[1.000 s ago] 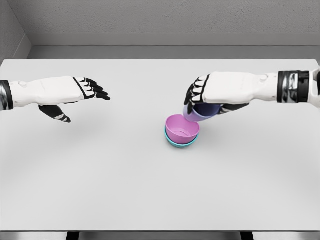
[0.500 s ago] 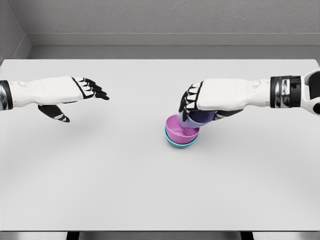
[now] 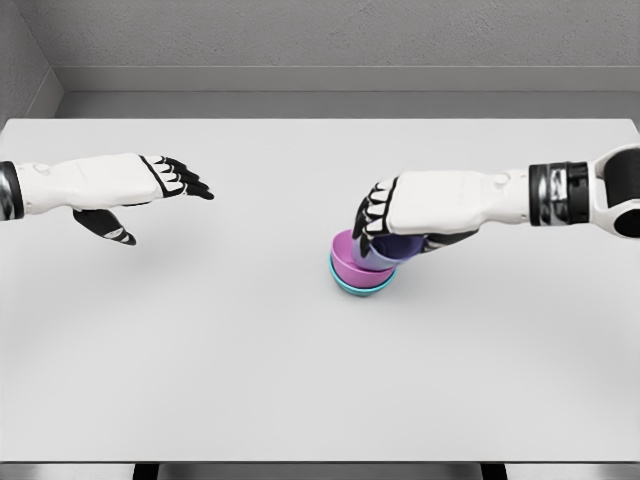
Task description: Stacking bowl and cup with both arms
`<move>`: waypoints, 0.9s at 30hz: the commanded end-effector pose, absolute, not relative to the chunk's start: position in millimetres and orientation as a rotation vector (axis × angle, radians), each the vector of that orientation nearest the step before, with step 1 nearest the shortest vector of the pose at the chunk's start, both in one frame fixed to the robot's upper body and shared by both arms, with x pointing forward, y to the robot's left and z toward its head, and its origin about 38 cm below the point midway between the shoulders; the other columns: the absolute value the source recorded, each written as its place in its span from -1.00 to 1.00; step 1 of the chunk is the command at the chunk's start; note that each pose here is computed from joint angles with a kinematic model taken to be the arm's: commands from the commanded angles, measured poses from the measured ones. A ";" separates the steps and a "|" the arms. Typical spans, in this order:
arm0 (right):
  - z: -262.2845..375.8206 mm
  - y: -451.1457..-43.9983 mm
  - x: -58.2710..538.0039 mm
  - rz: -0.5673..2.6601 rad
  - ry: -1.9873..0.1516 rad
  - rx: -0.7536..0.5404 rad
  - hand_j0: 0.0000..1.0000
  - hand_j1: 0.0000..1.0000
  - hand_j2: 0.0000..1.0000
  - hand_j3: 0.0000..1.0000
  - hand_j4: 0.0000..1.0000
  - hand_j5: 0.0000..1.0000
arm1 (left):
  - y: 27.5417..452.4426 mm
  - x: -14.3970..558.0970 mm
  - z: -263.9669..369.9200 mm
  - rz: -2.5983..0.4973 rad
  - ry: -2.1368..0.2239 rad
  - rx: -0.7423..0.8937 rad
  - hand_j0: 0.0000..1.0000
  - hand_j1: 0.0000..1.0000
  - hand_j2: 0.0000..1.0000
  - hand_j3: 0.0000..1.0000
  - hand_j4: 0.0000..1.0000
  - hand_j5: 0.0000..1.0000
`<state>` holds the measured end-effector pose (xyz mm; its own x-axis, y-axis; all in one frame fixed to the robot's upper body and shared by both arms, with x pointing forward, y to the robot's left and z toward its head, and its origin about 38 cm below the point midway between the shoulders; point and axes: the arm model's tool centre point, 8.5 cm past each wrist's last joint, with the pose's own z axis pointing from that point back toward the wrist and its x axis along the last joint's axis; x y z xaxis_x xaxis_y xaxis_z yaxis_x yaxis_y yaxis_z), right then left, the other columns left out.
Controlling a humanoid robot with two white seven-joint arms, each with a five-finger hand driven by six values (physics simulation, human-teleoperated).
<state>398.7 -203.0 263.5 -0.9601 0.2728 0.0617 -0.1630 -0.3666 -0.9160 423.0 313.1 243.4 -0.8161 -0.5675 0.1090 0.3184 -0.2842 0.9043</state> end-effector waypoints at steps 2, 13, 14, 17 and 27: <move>261.8 -199.7 398.0 2.390 -1.594 -0.128 0.24 0.24 0.24 0.24 0.24 0.24 | 313.1 423.3 243.8 -2.118 -1.423 0.313 1.00 1.00 1.00 1.00 1.00 1.00; 264.2 -193.5 398.5 2.394 -1.613 -0.123 1.00 1.00 1.00 1.00 1.00 1.00 | 313.5 423.5 243.5 -2.119 -1.421 0.314 1.00 1.00 1.00 1.00 1.00 1.00; 265.3 -194.2 398.9 2.393 -1.613 -0.128 1.00 1.00 1.00 1.00 1.00 1.00 | 313.7 423.6 244.0 -2.118 -1.422 0.316 1.00 1.00 1.00 1.00 1.00 1.00; 278.2 -207.7 405.3 2.362 -1.620 -0.193 1.00 1.00 1.00 1.00 1.00 1.00 | 313.7 423.6 244.0 -2.118 -1.422 0.316 1.00 1.00 1.00 1.00 1.00 1.00; 306.7 -298.0 453.6 2.079 -1.560 -0.431 1.00 1.00 1.00 1.00 1.00 1.00 | 321.3 418.4 235.8 -2.112 -1.392 0.302 1.00 1.00 1.00 1.00 1.00 1.00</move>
<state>445.0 -279.4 303.7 -0.8577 0.5132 0.0299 -0.1821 -0.2490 -0.9512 418.4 317.8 233.1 -0.8076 -0.5756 0.1285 0.3454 -0.2850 0.8941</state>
